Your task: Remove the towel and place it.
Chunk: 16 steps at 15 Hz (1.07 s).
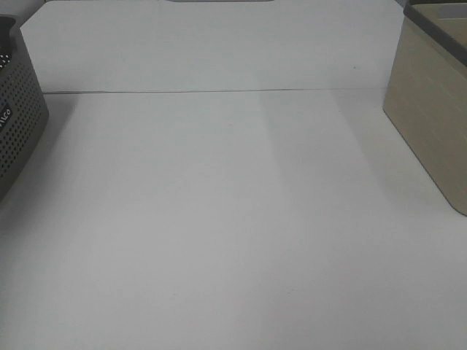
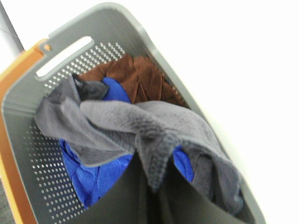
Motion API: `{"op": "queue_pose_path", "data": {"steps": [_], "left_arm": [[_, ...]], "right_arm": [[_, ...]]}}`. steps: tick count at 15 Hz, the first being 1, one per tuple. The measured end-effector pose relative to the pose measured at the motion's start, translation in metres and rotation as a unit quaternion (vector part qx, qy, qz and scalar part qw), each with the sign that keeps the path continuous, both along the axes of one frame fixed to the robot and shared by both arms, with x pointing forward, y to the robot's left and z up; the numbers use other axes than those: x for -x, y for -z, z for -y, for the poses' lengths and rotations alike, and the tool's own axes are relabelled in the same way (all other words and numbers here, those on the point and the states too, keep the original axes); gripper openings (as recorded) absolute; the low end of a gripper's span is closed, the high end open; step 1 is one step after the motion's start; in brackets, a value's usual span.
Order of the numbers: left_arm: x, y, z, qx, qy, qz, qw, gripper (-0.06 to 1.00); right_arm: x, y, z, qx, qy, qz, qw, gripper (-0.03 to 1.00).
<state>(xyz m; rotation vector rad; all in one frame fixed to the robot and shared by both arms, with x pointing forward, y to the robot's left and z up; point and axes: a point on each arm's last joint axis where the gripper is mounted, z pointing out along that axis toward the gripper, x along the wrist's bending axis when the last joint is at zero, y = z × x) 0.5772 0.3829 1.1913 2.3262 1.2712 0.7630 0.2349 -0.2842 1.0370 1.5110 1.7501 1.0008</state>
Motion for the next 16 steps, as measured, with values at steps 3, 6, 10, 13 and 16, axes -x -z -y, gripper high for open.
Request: {"op": "queue_pose_path", "data": {"steps": [3, 6, 10, 13, 16], "left_arm": [[0.041, -0.047, 0.019, 0.019, 0.007, 0.075, 0.997, 0.00], [0.061, -0.067, 0.038, 0.029, 0.029, 0.110, 0.993, 0.00], [0.068, -0.079, 0.103, 0.063, 0.122, 0.125, 0.983, 0.00], [0.073, -0.082, 0.166, 0.113, 0.193, 0.139, 0.965, 0.00], [0.073, -0.075, 0.206, 0.134, 0.243, 0.123, 0.953, 0.00]], "right_arm": [[0.000, 0.000, 0.000, 0.000, 0.000, 0.000, 1.000, 0.75], [-0.004, -0.003, -0.004, -0.013, -0.016, 0.003, 1.000, 0.75], [-0.054, -0.026, -0.027, -0.101, -0.128, 0.014, 0.987, 0.75], [-0.104, -0.029, -0.037, -0.164, -0.172, 0.003, 0.971, 0.75], [-0.140, -0.028, -0.043, -0.148, -0.229, 0.006, 0.962, 0.75]]}}
